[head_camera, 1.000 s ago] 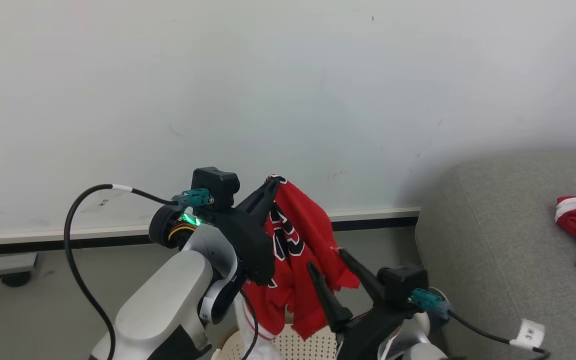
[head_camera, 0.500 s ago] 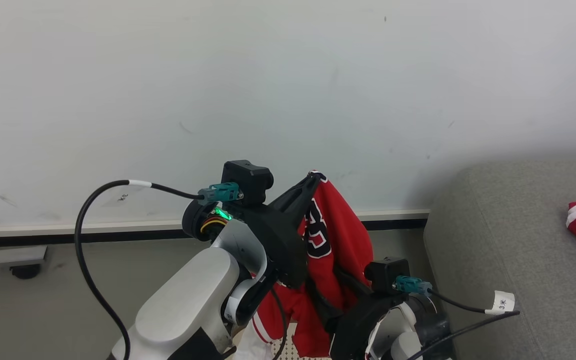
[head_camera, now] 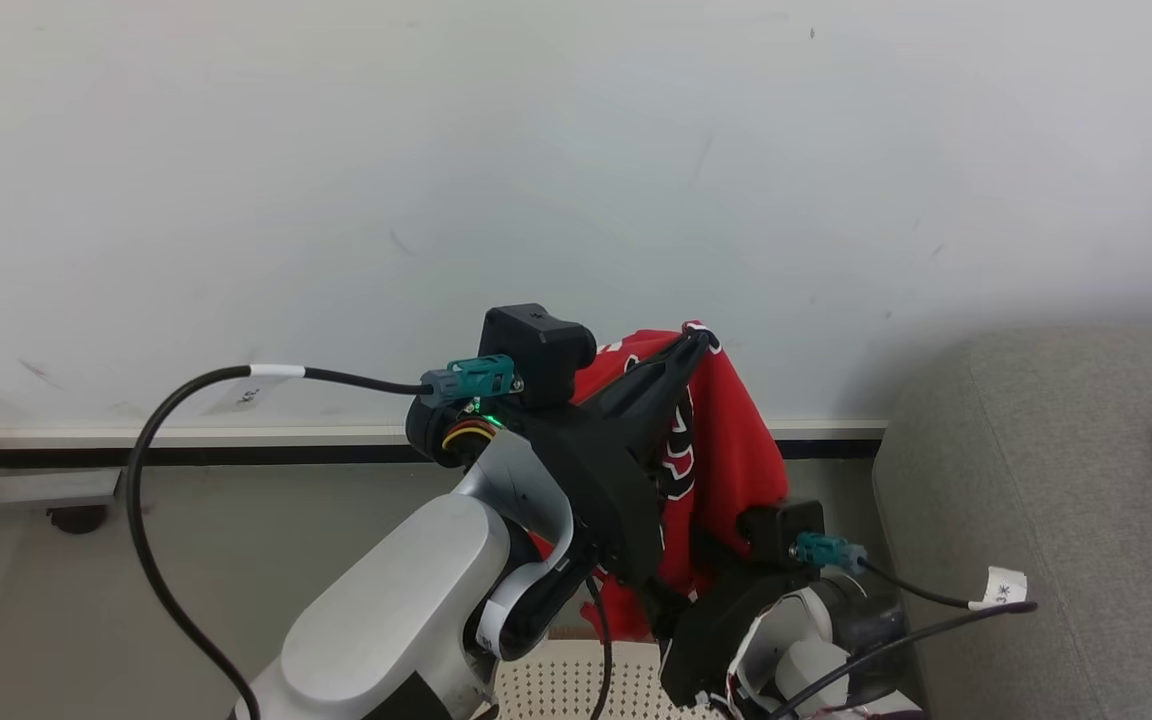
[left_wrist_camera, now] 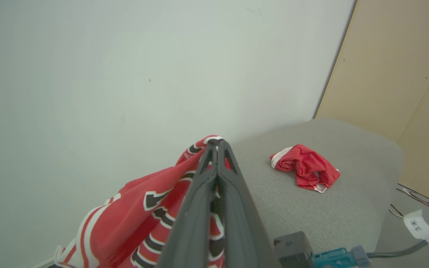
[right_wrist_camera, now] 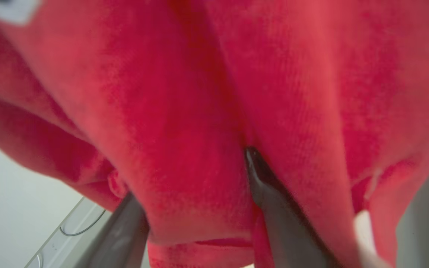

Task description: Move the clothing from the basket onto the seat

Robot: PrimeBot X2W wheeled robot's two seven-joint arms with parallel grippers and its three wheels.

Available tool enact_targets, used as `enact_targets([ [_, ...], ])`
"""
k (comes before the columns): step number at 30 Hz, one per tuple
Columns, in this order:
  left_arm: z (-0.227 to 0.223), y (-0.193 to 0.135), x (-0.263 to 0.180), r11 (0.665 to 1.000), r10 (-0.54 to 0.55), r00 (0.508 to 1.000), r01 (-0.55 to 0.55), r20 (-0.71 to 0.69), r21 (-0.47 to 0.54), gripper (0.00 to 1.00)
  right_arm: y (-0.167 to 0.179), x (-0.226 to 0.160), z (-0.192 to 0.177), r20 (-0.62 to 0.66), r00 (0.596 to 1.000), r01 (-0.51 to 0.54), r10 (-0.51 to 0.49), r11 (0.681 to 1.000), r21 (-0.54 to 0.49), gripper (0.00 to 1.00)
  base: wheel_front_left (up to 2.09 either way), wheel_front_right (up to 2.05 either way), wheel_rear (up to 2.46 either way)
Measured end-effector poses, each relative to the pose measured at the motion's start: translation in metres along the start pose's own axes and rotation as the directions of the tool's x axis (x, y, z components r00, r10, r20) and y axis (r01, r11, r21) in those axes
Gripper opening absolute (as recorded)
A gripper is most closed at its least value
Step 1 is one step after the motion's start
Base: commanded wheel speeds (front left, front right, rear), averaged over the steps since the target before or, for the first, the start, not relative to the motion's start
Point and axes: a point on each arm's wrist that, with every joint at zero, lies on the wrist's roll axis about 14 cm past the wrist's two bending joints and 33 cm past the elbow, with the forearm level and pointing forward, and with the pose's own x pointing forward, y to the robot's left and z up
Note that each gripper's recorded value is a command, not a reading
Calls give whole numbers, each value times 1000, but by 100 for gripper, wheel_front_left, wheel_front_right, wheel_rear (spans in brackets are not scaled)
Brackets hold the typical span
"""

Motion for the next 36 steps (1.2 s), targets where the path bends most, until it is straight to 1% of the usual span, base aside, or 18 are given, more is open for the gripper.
enact_targets([
  [1,-1,1,0,1000,4,1000,-4,-2,-1,0,0,1,3,7,1000,0,0,1000,1,51,0,0,0],
  [2,-3,2,-1,1000,10,1000,-10,-9,-2,0,-1,2,6,18,1000,0,0,1000,2,8,0,0,0],
  [3,-5,5,-2,1000,16,1000,-16,-15,-3,0,-1,3,8,26,1000,-2,2,1000,-3,0,0,0,0],
  [6,-16,9,-3,999,28,999,-28,-45,-14,0,0,3,10,37,999,-7,7,1000,1,0,0,0,0],
  [7,-19,11,-4,999,31,998,-32,-48,-22,29,0,3,10,40,999,-8,8,1000,8,0,0,0,0],
  [8,-22,15,-5,999,42,998,-43,-47,-15,49,2,3,11,48,999,-11,11,1000,12,0,0,0,0],
  [9,-22,15,-5,999,42,998,-43,-47,-15,100,2,3,11,48,999,-11,11,1000,12,0,0,0,0],
  [13,-33,44,-9,991,130,990,-130,-49,2,100,4,1,15,72,997,-17,16,1000,16,0,0,0,0],
  [15,-44,47,-10,992,126,990,-126,-58,5,100,2,-1,16,79,997,-14,13,1000,15,0,0,0,0],
  [17,-45,49,-10,991,132,990,-132,-53,11,100,2,-2,17,83,996,-11,10,1000,17,0,0,0,0],
  [21,-59,69,-17,985,170,983,-167,-61,51,100,-1,-5,21,101,995,-4,3,1000,14,0,0,0,0],
  [24,-65,72,-20,984,171,984,-168,-52,56,100,-10,-8,23,115,993,23,-24,1000,7,0,0,0,0],
  [27,-72,73,-25,984,159,987,-156,-33,85,100,-19,-14,24,132,989,56,-60,998,34,0,0,0,0],
  [28,-81,77,-32,983,168,985,-164,-36,84,100,-25,-18,27,148,985,78,-83,996,41,0,0,0,0],
  [32,-95,81,-43,979,203,979,-202,-13,36,100,-41,-28,38,188,973,131,-135,991,35,0,0,0,0],
  [36,-111,83,-56,977,215,976,-215,-22,14,100,-56,-41,39,197,962,187,-190,982,33,0,0,0,0],
])
